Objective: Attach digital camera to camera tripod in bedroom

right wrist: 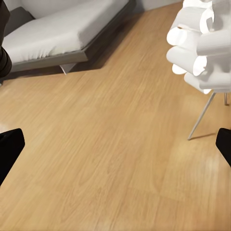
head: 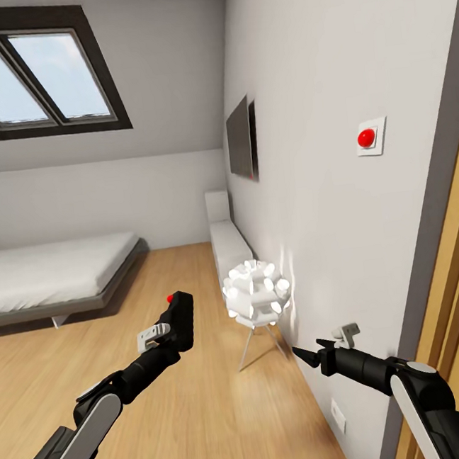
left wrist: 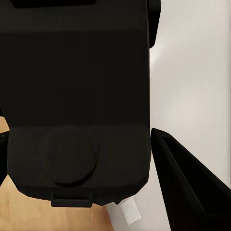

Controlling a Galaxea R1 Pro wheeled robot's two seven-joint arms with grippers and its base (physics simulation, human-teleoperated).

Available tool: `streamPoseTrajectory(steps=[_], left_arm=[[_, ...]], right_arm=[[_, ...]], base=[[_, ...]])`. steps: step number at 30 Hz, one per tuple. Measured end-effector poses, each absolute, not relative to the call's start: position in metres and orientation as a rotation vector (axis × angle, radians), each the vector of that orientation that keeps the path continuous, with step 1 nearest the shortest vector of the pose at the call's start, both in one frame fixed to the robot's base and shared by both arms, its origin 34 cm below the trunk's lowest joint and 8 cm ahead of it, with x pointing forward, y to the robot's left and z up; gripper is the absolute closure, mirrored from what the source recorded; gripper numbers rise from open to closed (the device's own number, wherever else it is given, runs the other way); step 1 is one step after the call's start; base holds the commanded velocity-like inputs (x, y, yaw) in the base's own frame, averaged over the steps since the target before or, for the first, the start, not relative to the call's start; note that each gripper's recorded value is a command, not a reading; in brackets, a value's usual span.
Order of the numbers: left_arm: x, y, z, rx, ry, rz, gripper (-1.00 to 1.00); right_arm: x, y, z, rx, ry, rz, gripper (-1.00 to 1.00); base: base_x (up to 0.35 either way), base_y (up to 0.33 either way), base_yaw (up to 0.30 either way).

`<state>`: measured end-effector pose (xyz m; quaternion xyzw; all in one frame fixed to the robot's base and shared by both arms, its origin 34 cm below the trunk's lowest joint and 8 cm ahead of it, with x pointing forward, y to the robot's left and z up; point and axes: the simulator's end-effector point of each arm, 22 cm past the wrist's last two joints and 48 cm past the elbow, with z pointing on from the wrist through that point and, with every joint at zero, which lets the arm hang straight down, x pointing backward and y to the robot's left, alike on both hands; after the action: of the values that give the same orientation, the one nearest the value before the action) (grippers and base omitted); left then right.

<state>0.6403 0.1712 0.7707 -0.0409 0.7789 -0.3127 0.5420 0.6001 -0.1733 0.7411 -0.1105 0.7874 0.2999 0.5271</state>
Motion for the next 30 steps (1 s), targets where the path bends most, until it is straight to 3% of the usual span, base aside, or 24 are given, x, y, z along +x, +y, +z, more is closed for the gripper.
streamPoseTrajectory(steps=[30], left_arm=[[0.652, 0.172, 0.833, -0.101, 1.848, -0.744, 1.0]], right_arm=[[0.611, -0.174, 0.803, -0.264, 1.884, 0.715, -1.0]], base=[[0.0, 0.0, 0.0]])
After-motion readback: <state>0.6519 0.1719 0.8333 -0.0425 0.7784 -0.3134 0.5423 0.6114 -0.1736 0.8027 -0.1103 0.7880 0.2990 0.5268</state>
